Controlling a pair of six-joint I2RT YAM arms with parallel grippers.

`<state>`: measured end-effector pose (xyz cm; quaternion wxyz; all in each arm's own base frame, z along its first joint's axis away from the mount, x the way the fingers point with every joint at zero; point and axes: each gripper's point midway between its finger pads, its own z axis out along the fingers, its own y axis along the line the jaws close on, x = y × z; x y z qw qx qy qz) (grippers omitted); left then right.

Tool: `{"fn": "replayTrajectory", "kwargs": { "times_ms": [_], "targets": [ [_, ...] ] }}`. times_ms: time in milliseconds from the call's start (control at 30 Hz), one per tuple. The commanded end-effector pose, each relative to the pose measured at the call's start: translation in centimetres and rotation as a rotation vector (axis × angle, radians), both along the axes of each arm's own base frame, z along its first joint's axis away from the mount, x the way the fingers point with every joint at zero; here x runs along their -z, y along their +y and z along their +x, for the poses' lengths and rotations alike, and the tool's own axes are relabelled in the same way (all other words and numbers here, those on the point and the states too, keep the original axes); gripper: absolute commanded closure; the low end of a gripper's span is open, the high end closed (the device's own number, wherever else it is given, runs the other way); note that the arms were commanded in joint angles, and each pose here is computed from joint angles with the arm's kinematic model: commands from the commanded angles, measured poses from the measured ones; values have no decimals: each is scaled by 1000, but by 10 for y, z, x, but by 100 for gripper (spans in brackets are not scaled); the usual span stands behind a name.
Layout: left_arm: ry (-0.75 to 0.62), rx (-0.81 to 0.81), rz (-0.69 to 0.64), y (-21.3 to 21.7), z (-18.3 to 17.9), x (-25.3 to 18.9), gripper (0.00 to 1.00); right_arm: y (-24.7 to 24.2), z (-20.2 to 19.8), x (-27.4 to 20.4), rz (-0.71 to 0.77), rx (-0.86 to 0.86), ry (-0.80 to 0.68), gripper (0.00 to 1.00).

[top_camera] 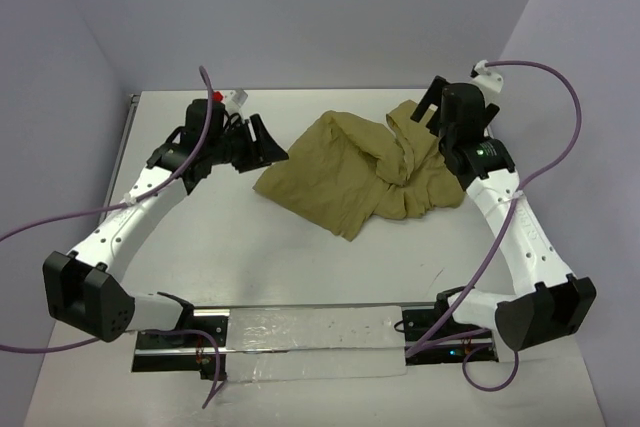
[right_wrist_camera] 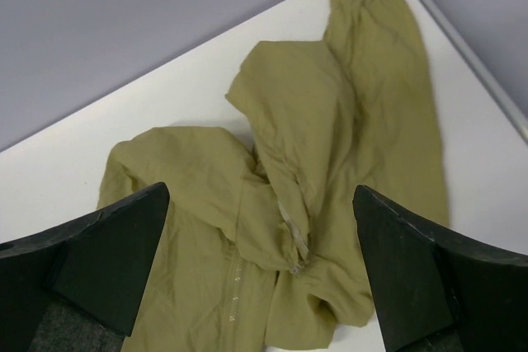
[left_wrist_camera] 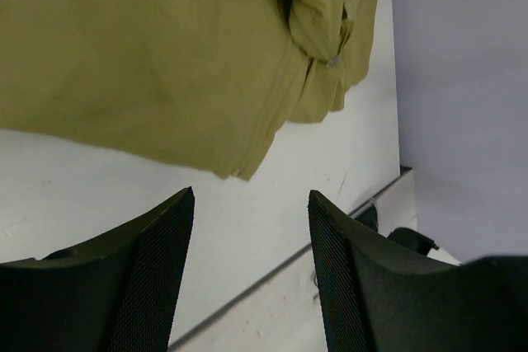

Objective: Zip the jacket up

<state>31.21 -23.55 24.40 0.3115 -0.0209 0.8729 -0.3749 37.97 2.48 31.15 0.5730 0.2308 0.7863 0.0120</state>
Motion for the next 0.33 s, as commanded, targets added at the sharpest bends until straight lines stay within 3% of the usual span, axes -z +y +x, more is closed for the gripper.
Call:
{"fn": "replayTrajectory", "kwargs": {
  "times_ms": [0,300],
  "targets": [
    [-141,-60,73,14,24,-34,36,-26,-29,-25,-60,103,-6,0],
    [-282,-137,143,34,46,-77,36,-40,-57,-12,-89,143,11,0]
  ]
}}
